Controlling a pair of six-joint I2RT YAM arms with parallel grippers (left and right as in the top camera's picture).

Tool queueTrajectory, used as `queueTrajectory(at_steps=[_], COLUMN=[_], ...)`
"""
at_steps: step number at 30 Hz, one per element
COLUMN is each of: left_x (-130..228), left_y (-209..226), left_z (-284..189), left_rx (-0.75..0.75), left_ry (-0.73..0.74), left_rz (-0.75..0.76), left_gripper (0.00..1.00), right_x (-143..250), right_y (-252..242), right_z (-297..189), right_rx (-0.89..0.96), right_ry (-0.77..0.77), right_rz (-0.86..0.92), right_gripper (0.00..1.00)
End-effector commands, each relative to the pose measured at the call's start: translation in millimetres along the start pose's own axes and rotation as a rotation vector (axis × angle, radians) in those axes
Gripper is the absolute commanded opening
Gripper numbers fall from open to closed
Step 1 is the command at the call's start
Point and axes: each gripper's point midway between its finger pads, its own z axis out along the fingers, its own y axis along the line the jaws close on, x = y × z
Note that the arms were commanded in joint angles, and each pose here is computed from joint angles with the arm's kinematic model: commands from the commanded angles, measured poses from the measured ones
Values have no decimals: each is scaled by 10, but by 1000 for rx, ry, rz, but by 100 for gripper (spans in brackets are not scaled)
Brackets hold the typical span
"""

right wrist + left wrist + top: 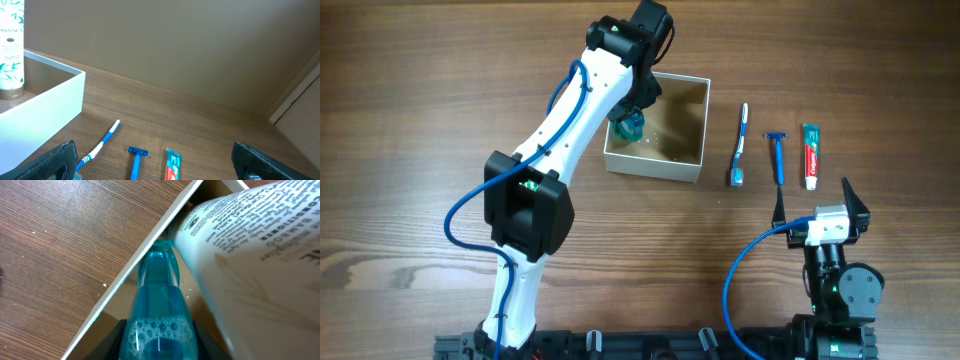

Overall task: Pack container
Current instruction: 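Lower the bottle into the box beside the Pantene tube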

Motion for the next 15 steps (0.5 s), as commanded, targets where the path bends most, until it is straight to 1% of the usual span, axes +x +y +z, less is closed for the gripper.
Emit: queueTrajectory(at_steps=[1, 2, 3, 4, 6, 8, 15], left_x=[-36, -36, -36, -36, -36, -36, -48], left_y=[14, 14, 14, 14, 14, 14, 21], left_z=[-21, -21, -21, -21, -21, -21, -21], left_rx=[-11, -11, -11, -11, -11, -11, -11], left_ry=[-30, -30, -30, -30, -30, -30, -31], left_rz=[-16, -16, -16, -16, -16, -16, -19], left_gripper=[34, 37, 43, 46, 47, 54, 55], right_x=[-13, -13, -13, -13, -12, -12, -13], right_y=[-23, -23, -23, -23, -24, -24, -23], right_z=[-4, -4, -4, -4, -4, -4, -4], right_rx=[15, 15, 15, 15, 15, 15, 15], right_ry=[-5, -5, -5, -5, -5, -5, -5], right_rz=[19, 19, 19, 18, 18, 18, 18], right_gripper=[100, 100, 100, 100, 100, 100, 100])
